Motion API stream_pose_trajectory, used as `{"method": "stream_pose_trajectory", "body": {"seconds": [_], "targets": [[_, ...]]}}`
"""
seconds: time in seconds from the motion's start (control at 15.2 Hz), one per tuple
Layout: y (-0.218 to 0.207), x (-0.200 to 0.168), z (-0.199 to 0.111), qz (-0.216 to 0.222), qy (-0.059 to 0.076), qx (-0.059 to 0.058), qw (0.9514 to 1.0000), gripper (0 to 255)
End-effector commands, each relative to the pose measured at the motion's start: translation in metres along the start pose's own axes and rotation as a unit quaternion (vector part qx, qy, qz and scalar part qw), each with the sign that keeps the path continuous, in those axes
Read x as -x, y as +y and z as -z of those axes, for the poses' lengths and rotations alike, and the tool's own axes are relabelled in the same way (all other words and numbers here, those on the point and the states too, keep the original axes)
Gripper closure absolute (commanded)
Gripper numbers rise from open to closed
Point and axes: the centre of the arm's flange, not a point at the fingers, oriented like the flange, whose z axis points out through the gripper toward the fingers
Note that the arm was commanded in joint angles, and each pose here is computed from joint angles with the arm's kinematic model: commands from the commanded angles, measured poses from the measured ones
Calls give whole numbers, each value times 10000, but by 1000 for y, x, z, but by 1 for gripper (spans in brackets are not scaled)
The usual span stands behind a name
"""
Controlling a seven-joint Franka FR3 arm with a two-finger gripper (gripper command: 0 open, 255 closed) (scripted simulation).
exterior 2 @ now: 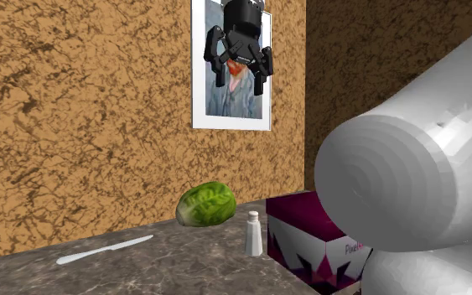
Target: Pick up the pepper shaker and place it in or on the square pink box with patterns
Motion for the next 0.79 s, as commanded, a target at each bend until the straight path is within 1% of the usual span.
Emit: {"method": "stream_pose_trajectory", "body": {"seconds": [0.0, 0.73], "targets": [[0, 0, 0, 0, 0, 0, 10000, 0], [67, -56, -118, -140, 14, -115, 9998, 0]]}}
